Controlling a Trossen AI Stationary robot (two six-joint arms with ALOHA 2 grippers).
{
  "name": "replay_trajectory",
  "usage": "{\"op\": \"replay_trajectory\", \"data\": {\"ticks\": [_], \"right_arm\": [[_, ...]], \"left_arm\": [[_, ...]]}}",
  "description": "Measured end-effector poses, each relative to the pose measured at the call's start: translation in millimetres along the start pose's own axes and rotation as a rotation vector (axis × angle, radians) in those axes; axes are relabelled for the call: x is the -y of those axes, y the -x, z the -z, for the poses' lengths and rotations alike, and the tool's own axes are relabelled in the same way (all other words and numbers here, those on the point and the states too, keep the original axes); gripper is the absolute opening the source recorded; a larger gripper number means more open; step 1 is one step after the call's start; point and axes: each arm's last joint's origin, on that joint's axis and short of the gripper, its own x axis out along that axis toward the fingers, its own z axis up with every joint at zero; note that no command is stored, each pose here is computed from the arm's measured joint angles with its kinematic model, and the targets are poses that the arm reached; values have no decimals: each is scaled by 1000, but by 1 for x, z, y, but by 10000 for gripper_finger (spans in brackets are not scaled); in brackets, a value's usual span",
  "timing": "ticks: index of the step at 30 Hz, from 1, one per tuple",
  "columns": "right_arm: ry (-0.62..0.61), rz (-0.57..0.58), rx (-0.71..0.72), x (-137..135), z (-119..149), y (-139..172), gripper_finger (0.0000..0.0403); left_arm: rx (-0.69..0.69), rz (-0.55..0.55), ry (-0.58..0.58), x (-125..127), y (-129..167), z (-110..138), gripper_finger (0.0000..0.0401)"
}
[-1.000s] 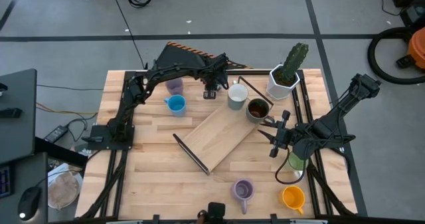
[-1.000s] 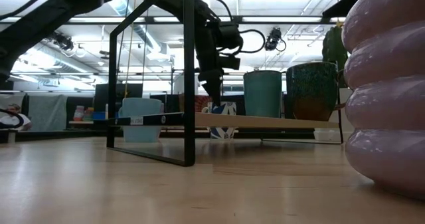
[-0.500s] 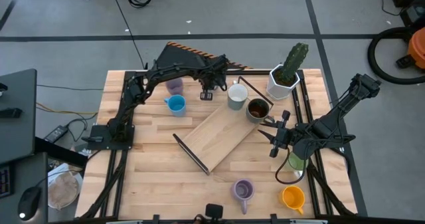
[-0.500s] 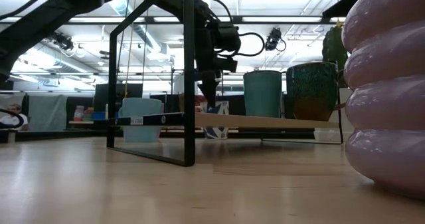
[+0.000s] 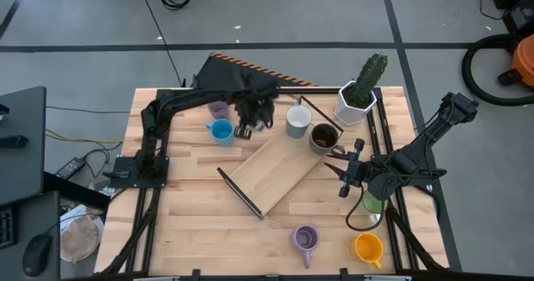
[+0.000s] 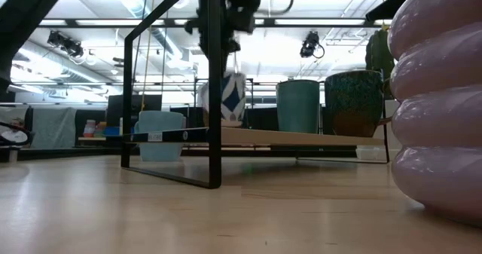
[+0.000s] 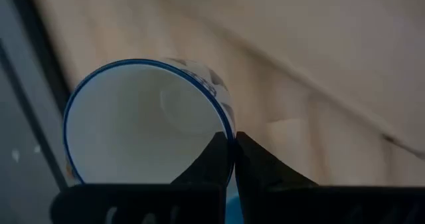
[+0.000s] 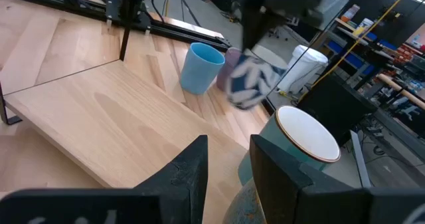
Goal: Place coffee mugs
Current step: Put the blue white mug on the shelf
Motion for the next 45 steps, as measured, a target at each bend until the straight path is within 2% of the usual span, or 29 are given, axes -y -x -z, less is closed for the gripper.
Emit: {"op": "replay_trajectory", "data": {"ticks": [4, 9, 13, 18, 24, 29, 43, 45], "right_arm": [[-6, 0, 3, 0, -1, 0, 118], [-1, 0, 3, 0, -1, 0, 118], [1, 0, 4, 0, -1, 0, 118], [1, 0, 6, 0, -1, 0, 118], [3, -1, 9, 0, -2, 0, 118], [5, -6, 10, 0, -2, 0, 118], [4, -5, 10, 0, -2, 0, 118], [5, -5, 10, 0, -2, 0, 118]], "left_arm": [[38, 42, -101, 27, -2, -20, 17], [115, 8, -215, 52, 1, -42, 17], [159, -16, -269, 61, -1, -54, 17], [194, -41, -302, 63, -9, -64, 17], [120, -67, -289, 58, -27, -65, 17], [100, -93, -281, 53, -29, -63, 17], [106, -49, -239, 50, -31, -61, 18], [110, -51, -231, 50, -31, -61, 27]]}}
